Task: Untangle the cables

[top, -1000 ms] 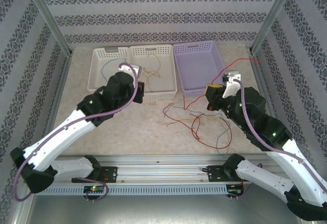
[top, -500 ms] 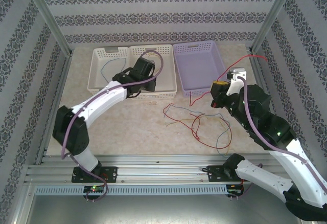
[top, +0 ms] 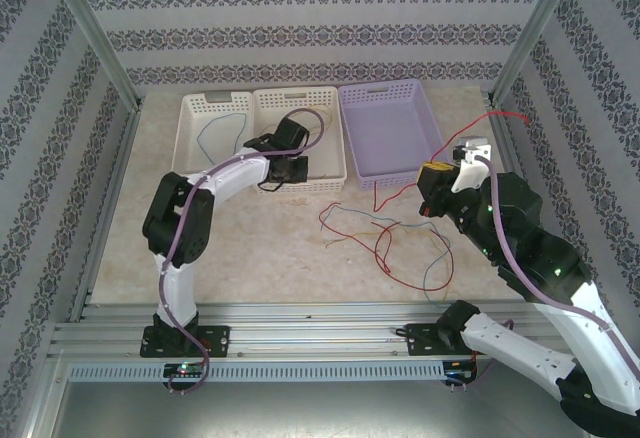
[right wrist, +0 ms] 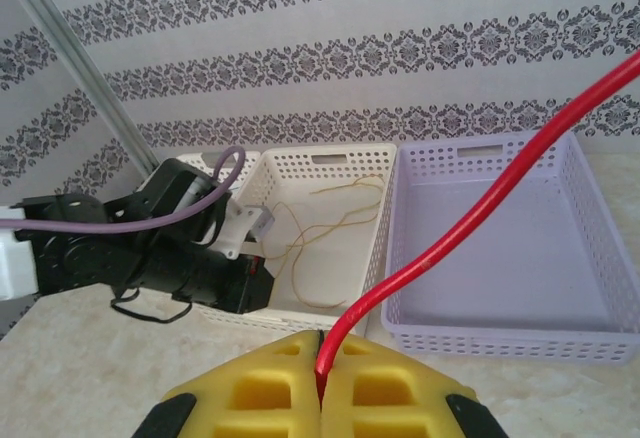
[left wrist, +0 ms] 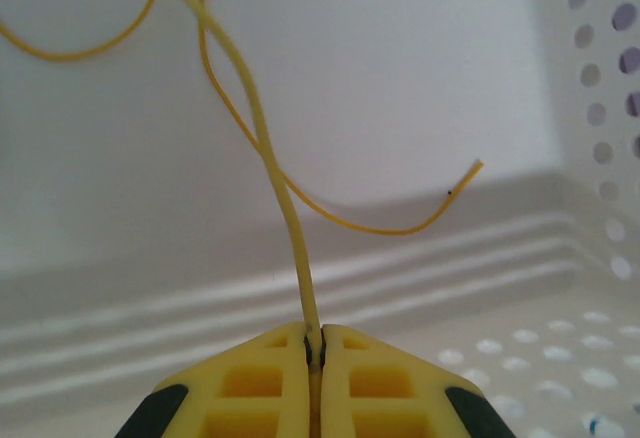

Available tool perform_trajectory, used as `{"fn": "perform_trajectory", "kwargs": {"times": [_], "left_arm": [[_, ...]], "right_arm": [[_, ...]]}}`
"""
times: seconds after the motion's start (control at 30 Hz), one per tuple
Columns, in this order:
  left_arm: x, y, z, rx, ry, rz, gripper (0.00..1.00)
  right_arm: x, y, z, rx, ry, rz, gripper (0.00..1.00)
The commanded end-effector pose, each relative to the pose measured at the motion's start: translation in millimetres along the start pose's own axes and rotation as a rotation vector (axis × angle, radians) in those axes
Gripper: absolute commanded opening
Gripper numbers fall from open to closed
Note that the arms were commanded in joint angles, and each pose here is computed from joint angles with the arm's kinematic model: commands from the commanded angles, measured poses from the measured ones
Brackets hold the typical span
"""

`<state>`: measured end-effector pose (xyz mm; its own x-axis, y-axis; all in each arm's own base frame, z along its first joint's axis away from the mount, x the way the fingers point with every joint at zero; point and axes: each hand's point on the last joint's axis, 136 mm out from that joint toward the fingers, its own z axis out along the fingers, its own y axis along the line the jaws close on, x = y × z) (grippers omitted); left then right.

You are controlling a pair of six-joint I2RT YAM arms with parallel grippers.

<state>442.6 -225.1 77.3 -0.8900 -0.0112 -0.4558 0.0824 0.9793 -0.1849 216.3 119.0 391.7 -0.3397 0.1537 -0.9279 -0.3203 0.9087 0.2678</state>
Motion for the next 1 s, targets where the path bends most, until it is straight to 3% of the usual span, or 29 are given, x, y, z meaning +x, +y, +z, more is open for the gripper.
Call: {"fn": "perform_trajectory", "kwargs": {"times": [0.0, 0.27, 0.57, 0.83, 0.97], "left_arm": [[-8.2, -2.5, 6.1, 0.014, 0.009, -0.026, 0.00], [-18.3, -4.5, -1.8, 0.005, 0.003, -0.013, 0.01], [-33.2, -4.8, -29.4, -0.012, -0.032, 0.020, 0.44], [-57.0, -10.7, -70.7, -0.008, -0.095, 0.053, 0.73], [-66.1, -12.7, -90.6, -0.011, -0.118, 0.078, 0.76]], "right_arm": [[5.9, -2.0, -0.2, -0.003, 0.012, 0.004, 0.00], [9.6, -2.0, 1.3, -0.005, 0.021, 0.008, 0.00], [11.7, -2.7, 2.0, -0.002, 0.027, 0.011, 0.00], [11.1, -4.6, 0.7, 0.011, 0.034, 0.007, 0.00], [11.6, -5.2, -0.4, 0.014, 0.039, 0.007, 0.00]]}}
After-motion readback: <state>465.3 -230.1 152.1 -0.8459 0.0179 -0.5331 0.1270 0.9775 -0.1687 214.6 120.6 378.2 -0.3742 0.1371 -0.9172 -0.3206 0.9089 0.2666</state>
